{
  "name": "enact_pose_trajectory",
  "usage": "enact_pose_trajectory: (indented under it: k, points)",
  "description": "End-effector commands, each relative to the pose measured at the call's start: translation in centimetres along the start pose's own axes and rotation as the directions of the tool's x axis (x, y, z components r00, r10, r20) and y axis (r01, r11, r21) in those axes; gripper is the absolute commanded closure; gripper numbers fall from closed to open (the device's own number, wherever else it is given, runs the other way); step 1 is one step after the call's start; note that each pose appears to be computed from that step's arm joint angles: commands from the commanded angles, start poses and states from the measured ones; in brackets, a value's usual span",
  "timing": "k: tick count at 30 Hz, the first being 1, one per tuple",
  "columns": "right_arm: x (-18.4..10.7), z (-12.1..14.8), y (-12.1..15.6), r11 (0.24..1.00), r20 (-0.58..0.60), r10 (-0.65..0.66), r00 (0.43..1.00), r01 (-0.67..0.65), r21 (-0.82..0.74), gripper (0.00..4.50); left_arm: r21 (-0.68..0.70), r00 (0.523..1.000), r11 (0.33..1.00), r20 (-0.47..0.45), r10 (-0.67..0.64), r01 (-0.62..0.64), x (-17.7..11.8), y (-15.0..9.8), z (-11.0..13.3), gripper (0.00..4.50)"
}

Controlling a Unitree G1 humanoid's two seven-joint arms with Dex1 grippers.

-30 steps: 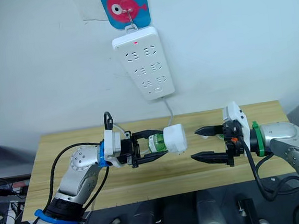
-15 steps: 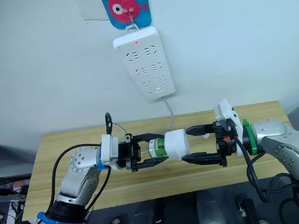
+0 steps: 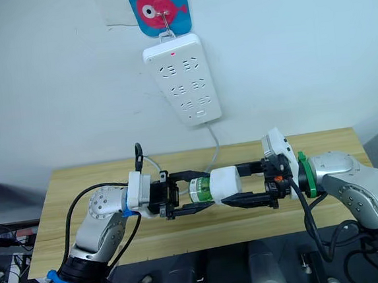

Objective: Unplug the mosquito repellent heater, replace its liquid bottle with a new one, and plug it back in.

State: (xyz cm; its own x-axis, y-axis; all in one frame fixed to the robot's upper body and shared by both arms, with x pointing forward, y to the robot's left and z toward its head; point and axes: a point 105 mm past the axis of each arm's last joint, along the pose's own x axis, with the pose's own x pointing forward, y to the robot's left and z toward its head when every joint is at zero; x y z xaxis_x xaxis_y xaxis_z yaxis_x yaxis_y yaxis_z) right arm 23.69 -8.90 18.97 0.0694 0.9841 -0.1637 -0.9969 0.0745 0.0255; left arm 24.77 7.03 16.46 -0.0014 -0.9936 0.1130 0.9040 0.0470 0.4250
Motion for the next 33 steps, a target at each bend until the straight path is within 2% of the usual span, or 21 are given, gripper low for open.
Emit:
enact_pose_trajectory:
  k: [1,5,9,15,16,17,19,21,24,28,33]
  points:
    - [0.1,0.8,0.8,0.997,0.016,0.041,0.999,-0.04,-0.061,1.55,0.024,1.0,1.0,0.026,-0.011,0.01,0.2,-0.3,0.9,2.24]
    - [0.2,0.8,0.9,0.996,0.016,0.048,0.999,-0.046,-0.08,1.55,0.012,1.0,1.0,0.004,-0.005,0.005,0.3,-0.2,0.6,2.24]
    - [-0.3,0.7,0.3,0.992,0.004,0.025,1.0,-0.025,-0.12,1.55,-0.077,0.997,0.996,-0.059,0.041,-0.046,0.1,0.6,0.1,2.24]
    - [-0.9,-1.0,-1.3,0.98,-0.058,-0.021,0.998,0.009,-0.198,1.55,-0.119,0.988,0.992,-0.152,0.034,-0.053,-0.5,0.7,0.1,0.26]
    - [-1.0,-1.4,-1.6,0.971,-0.08,-0.032,0.996,0.012,-0.239,1.55,-0.135,0.984,0.989,-0.172,0.04,-0.064,-0.6,0.9,0.0,0.0]
    - [-1.1,-1.7,-1.9,0.956,-0.107,-0.043,0.993,0.01,-0.293,1.55,-0.157,0.981,0.986,-0.19,0.032,-0.062,-0.7,0.9,-0.1,0.0]
    - [-1.3,-2.2,-2.7,0.893,-0.173,-0.066,0.983,-0.019,-0.449,1.55,-0.239,0.975,0.969,-0.223,0.003,-0.058,-1.0,0.9,-0.1,0.0]
    - [-1.3,-2.1,-3.6,0.791,-0.214,-0.098,0.972,-0.054,-0.609,1.55,-0.355,0.961,0.934,-0.27,-0.054,-0.047,-1.6,0.6,-0.5,0.0]
    - [-0.6,-1.6,-3.7,0.571,-0.241,-0.061,0.969,-0.164,-0.804,1.55,-0.519,0.94,0.854,-0.306,-0.149,-0.034,-2.6,0.5,-0.8,0.0]
    - [0.2,-2.2,-3.2,0.385,-0.264,0.023,0.964,-0.252,-0.888,1.55,-0.603,0.893,0.797,-0.354,-0.278,0.009,-3.1,0.5,-1.4,0.0]
    - [0.8,-2.8,-2.9,0.244,-0.288,0.083,0.954,-0.3,-0.922,1.55,-0.61,0.849,0.792,-0.411,-0.332,0.014,-2.2,2.1,-1.7,0.0]
